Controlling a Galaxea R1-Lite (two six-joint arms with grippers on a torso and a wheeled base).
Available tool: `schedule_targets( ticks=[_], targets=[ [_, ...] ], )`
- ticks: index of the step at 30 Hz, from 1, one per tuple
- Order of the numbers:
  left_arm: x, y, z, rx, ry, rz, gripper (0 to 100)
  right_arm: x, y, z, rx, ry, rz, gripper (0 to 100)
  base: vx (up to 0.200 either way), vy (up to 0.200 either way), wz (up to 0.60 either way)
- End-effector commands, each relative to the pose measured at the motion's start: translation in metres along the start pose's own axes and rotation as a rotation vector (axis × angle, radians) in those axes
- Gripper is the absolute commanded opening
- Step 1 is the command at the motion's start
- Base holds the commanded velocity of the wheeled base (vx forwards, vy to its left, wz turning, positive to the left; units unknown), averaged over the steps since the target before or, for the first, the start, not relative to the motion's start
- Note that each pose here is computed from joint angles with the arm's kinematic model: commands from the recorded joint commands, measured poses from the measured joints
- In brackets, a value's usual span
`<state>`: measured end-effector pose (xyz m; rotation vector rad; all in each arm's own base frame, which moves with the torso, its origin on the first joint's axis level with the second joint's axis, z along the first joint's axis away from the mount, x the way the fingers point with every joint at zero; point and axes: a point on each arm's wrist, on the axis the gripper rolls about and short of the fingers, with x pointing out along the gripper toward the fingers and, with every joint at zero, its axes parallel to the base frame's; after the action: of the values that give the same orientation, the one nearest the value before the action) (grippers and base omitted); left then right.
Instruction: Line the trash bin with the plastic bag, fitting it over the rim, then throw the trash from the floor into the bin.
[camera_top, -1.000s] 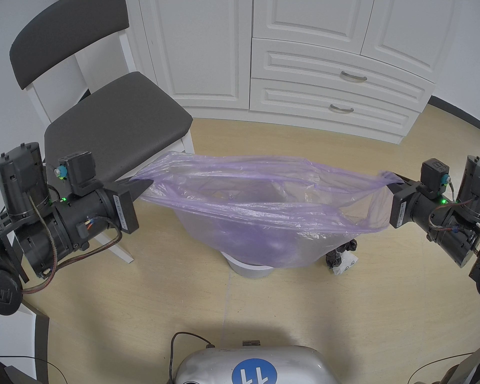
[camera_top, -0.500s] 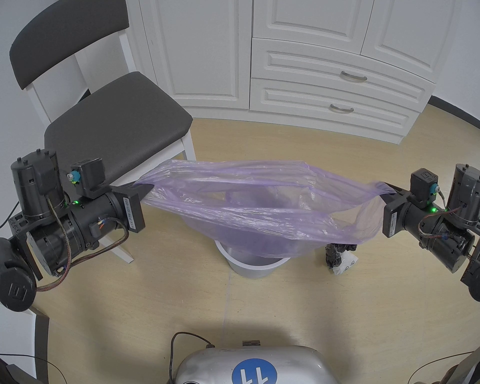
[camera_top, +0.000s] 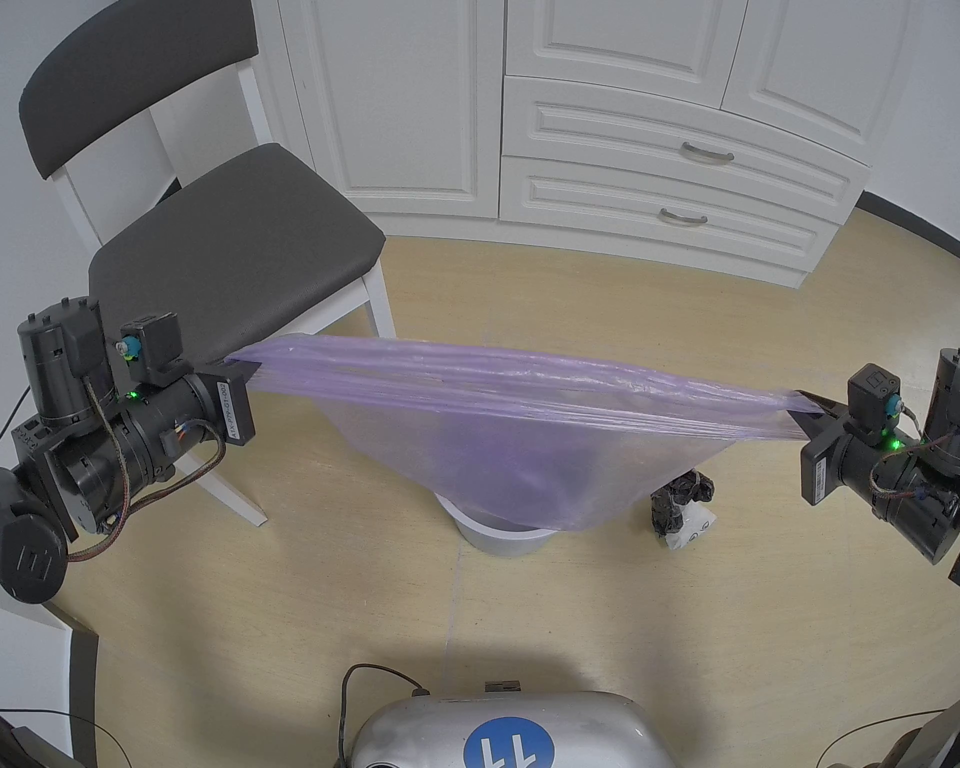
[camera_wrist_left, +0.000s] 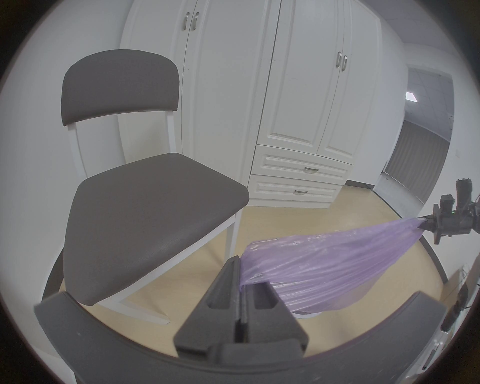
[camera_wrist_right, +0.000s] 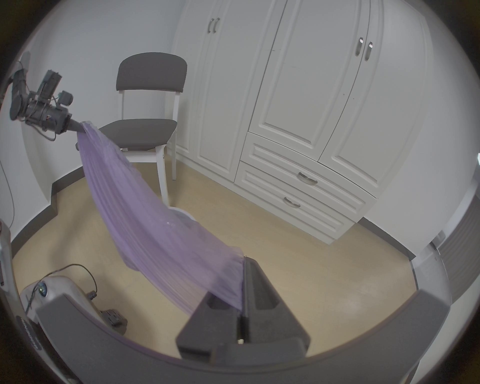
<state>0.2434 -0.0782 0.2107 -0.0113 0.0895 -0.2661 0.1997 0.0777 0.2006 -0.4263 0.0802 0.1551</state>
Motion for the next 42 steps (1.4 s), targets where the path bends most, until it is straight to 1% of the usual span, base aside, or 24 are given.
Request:
schedule_targets(
  ticks=[1, 10, 14, 16, 20, 21, 24, 25, 26, 27, 28, 29, 30, 31, 32, 33, 34, 35, 36, 37, 40, 42],
  targets=[
    [0.0, 0.002, 0.0, -0.001, 0.0, 0.014, 0, -0.003, 0.0, -0.003, -0.015, 0.006, -0.001, 0, 0.0, 0.0, 0.0],
    [0.005, 0.009, -0.002, -0.001, 0.009, 0.042, 0, -0.006, -0.002, -0.011, -0.076, 0.032, -0.008, 0, 0.0, 0.0, 0.0],
    [0.011, 0.008, -0.006, -0.003, 0.007, 0.037, 0, -0.005, -0.002, -0.009, -0.074, 0.013, -0.01, 0, 0.0, 0.0, 0.0],
    [0.019, 0.006, -0.01, -0.003, -0.017, 0.034, 0, -0.003, -0.001, -0.007, -0.067, -0.014, -0.014, 0, 0.0, 0.0, 0.0],
    [0.037, 0.002, -0.014, -0.011, -0.109, 0.013, 0, 0.002, 0.002, -0.005, -0.055, -0.061, -0.017, 0, 0.0, 0.0, 0.0],
    [0.047, -0.005, -0.016, -0.015, -0.165, -0.012, 0, 0.006, 0.003, -0.003, -0.045, -0.098, -0.02, 0, 0.0, 0.0, 0.0],
    [0.063, -0.016, -0.017, -0.016, -0.262, -0.05, 0, 0.016, 0.009, 0.002, -0.023, -0.181, 0.007, 0, 0.0, 0.0, 0.0],
    [0.063, -0.016, -0.017, -0.016, -0.262, -0.05, 0, 0.016, 0.009, 0.002, -0.023, -0.181, 0.007, 0, 0.0, 0.0, 0.0],
    [0.075, -0.025, -0.013, -0.024, -0.343, -0.08, 0, 0.025, 0.014, 0.004, -0.01, -0.254, 0.015, 0, 0.0, 0.0, 0.0],
    [0.078, -0.029, -0.012, -0.026, -0.361, -0.089, 0, 0.028, 0.015, 0.005, -0.006, -0.274, 0.016, 0, 0.0, 0.0, 0.0],
    [0.083, -0.039, -0.008, -0.032, -0.391, -0.115, 0, 0.033, 0.019, 0.006, 0.004, -0.321, 0.015, 0, 0.0, 0.0, 0.0],
    [0.083, -0.047, -0.007, -0.036, -0.404, -0.138, 0, 0.037, 0.022, 0.007, 0.014, -0.361, 0.012, 0, 0.0, 0.0, 0.0],
    [0.083, -0.047, -0.007, -0.036, -0.404, -0.138, 0, 0.037, 0.022, 0.007, 0.014, -0.361, 0.012, 0, 0.0, 0.0, 0.0],
    [0.077, -0.064, -0.005, -0.051, -0.414, -0.192, 0, 0.042, 0.029, 0.01, 0.04, -0.436, 0.014, 0, 0.0, 0.0, 0.0],
    [0.072, -0.073, -0.003, -0.06, -0.423, -0.221, 0, 0.043, 0.033, 0.011, 0.054, -0.472, 0.023, 0, 0.0, 0.0, 0.0],
    [0.071, -0.075, -0.002, -0.063, -0.426, -0.227, 0, 0.044, 0.034, 0.011, 0.058, -0.479, 0.024, 0, 0.0, 0.0, 0.0],
    [0.062, -0.087, -0.001, -0.079, -0.441, -0.267, 0, 0.045, 0.039, 0.011, 0.066, -0.493, 0.041, 0, 0.0, 0.0, 0.0],
    [0.062, -0.087, -0.001, -0.079, -0.441, -0.267, 0, 0.045, 0.039, 0.011, 0.066, -0.493, 0.041, 0, 0.0, 0.0, 0.0],
    [0.051, -0.101, -0.003, -0.1, -0.457, -0.318, 0, 0.041, 0.044, 0.014, 0.079, -0.508, 0.067, 0, 0.0, 0.0, 0.0],
    [0.043, -0.107, -0.003, -0.109, -0.471, -0.344, 0, 0.038, 0.047, 0.015, 0.092, -0.513, 0.086, 0, 0.0, 0.0, 0.0],
    [0.03, -0.117, -0.011, -0.117, -0.445, -0.393, 0, 0.032, 0.051, 0.02, 0.122, -0.534, 0.12, 0, 0.0, 0.0, 0.0],
    [0.021, -0.126, -0.014, -0.133, -0.424, -0.434, 0, 0.028, 0.057, 0.023, 0.153, -0.548, 0.157, 0, 0.0, 0.0, 0.0]
  ],
)
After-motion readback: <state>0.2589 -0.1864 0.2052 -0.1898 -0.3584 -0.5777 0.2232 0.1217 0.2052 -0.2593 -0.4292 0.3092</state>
